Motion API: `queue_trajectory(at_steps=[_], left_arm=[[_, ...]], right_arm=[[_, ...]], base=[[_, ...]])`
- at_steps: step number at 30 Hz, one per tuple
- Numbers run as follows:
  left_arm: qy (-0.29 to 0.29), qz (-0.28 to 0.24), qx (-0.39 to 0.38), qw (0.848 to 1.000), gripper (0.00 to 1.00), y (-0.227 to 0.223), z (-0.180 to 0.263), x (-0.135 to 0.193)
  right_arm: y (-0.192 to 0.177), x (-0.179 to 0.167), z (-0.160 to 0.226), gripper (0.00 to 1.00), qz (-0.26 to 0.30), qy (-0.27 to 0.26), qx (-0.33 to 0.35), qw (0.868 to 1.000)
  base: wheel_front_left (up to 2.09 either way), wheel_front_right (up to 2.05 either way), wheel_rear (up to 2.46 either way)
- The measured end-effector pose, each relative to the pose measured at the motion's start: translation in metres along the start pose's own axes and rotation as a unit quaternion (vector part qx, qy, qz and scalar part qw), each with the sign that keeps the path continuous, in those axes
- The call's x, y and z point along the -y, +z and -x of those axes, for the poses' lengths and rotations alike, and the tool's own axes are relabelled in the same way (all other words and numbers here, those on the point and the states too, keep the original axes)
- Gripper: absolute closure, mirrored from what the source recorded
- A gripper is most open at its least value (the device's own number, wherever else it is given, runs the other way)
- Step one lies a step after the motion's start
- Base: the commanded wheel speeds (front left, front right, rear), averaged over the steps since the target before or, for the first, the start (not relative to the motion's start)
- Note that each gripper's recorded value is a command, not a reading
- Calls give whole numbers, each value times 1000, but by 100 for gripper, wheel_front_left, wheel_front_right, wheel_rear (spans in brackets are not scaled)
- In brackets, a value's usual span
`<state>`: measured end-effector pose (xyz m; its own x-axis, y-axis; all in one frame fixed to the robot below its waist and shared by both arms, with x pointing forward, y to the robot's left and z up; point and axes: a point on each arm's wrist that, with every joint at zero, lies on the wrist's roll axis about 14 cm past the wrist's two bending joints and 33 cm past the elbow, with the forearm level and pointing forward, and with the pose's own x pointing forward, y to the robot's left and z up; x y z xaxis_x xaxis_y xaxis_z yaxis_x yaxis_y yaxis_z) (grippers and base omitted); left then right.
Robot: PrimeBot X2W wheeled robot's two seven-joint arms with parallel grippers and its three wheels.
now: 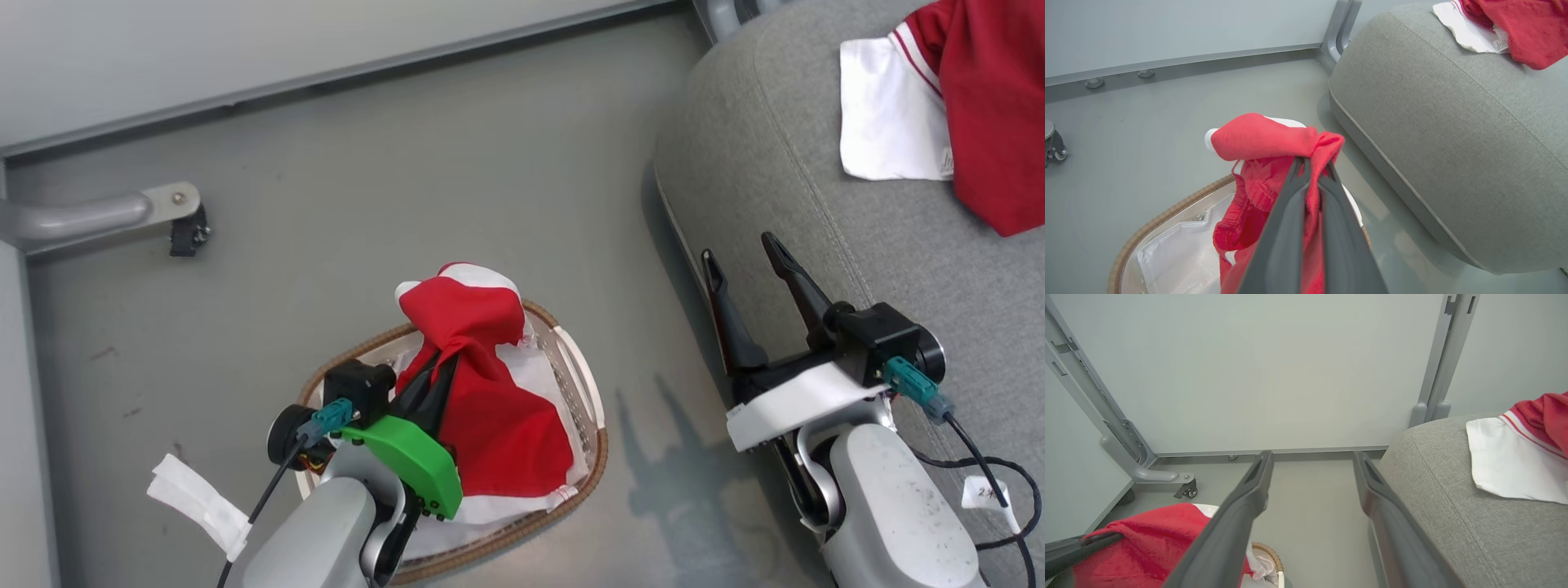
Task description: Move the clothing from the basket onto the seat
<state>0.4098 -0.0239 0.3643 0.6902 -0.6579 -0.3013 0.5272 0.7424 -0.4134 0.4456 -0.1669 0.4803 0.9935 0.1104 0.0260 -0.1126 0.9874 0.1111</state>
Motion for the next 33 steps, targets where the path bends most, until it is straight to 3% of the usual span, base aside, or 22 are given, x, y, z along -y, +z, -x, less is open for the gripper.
queue_trajectory(at_steps=[10,23,33], left_arm=[[23,-32,119,992,100,77,36,13],[15,-81,255,963,100,161,83,47],[16,-91,291,952,100,181,99,56]], right_arm=[[23,-21,22,0,-12,20,25,999],[29,-44,50,0,-21,44,30,998],[20,-93,57,0,-10,117,14,993]], base=[[0,0,0],[0,0,0],[0,0,0]])
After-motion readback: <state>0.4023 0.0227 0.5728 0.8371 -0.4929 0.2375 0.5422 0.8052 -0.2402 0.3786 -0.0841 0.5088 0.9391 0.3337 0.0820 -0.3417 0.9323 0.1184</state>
